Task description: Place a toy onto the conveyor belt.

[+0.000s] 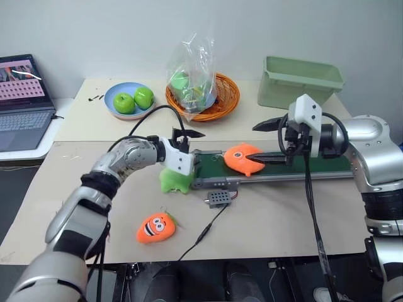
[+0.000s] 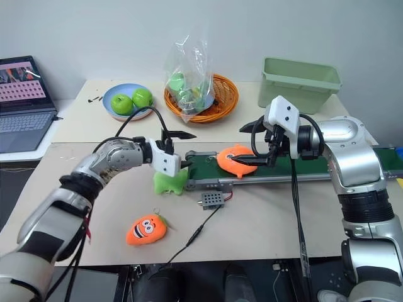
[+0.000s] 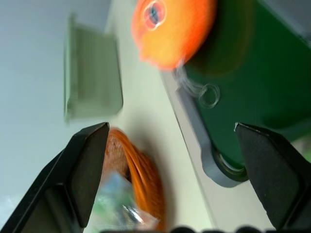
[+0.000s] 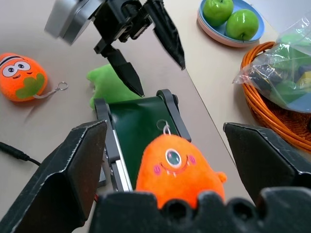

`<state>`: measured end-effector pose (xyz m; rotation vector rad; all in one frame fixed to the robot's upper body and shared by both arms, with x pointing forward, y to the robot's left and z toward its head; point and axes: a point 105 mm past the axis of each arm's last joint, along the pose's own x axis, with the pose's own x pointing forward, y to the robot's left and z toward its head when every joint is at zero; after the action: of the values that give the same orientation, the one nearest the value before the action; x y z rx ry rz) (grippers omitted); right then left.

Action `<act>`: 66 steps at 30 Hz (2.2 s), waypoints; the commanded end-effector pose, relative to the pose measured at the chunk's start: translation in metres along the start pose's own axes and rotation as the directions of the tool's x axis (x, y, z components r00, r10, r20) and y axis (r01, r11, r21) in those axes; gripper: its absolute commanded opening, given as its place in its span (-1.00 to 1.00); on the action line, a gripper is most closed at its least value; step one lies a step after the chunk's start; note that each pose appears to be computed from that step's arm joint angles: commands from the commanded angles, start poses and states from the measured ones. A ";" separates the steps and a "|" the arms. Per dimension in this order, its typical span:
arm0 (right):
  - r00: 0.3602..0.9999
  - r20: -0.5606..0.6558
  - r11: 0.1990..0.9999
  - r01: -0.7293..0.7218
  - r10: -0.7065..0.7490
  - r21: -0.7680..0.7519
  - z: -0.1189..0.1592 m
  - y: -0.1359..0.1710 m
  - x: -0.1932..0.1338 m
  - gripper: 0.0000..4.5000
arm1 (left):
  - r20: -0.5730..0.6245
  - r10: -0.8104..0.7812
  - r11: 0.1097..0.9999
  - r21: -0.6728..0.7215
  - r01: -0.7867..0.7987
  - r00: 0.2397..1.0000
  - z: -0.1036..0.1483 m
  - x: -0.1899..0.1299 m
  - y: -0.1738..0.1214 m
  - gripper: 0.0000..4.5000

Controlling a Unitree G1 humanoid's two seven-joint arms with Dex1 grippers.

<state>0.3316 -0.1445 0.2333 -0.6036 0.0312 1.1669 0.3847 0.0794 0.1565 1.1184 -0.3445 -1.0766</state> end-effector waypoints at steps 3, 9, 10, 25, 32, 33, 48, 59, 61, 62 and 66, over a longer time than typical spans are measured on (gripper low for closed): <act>1.000 0.028 0.999 0.015 -0.014 -0.044 0.014 -0.004 -0.007 1.00 | 0.083 0.098 0.861 -0.508 -0.043 0.992 0.018 -0.031 0.024 0.95; 0.999 0.049 0.999 0.007 -0.005 -0.035 0.016 -0.003 -0.007 1.00 | 0.118 0.145 0.707 -0.707 -0.019 0.982 0.033 -0.060 0.021 0.95; 0.999 0.053 0.999 0.004 -0.002 -0.033 0.016 -0.003 -0.006 1.00 | 0.106 0.150 0.687 -0.726 -0.026 0.983 0.032 -0.064 0.019 0.95; 0.995 0.099 1.000 -0.011 0.011 -0.003 0.019 -0.005 -0.001 1.00 | 0.085 0.231 0.547 -0.835 -0.058 0.969 0.049 -0.088 0.017 0.95; 0.994 0.108 1.000 0.004 -0.006 0.016 0.016 -0.004 -0.005 1.00 | 0.100 0.238 0.544 -0.838 -0.047 0.966 0.059 -0.085 0.022 0.95; 0.994 0.112 1.000 0.007 -0.010 0.022 0.016 -0.004 -0.005 1.00 | 0.099 0.234 0.545 -0.837 -0.046 0.967 0.059 -0.085 0.022 0.95; 0.993 0.118 0.999 0.016 -0.019 0.030 0.014 -0.003 -0.005 1.00 | 0.182 0.245 0.498 -0.867 0.038 0.952 0.078 -0.087 0.029 0.95; 0.990 0.142 0.999 0.012 -0.018 0.043 0.017 -0.003 -0.004 1.00 | 0.140 0.293 0.494 -0.869 -0.024 0.946 0.072 -0.091 0.038 0.95; 0.990 0.141 0.999 0.014 -0.020 0.042 0.017 -0.004 -0.004 1.00 | 0.136 0.307 0.489 -0.872 -0.033 0.942 0.071 -0.092 0.041 0.95; 0.991 0.133 0.999 0.017 -0.022 0.039 0.016 -0.004 -0.004 1.00 | 0.135 0.313 0.487 -0.873 -0.036 0.940 0.070 -0.092 0.042 0.95; 0.993 0.119 0.999 0.018 -0.023 0.038 0.012 -0.004 -0.003 1.00 | 0.116 0.330 0.465 -0.884 -0.055 0.937 0.064 -0.096 0.046 0.95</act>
<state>0.3328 -0.1405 0.2331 -0.4764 -0.0040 1.1930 0.3180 0.1220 0.2355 -0.0232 -0.0244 -0.9920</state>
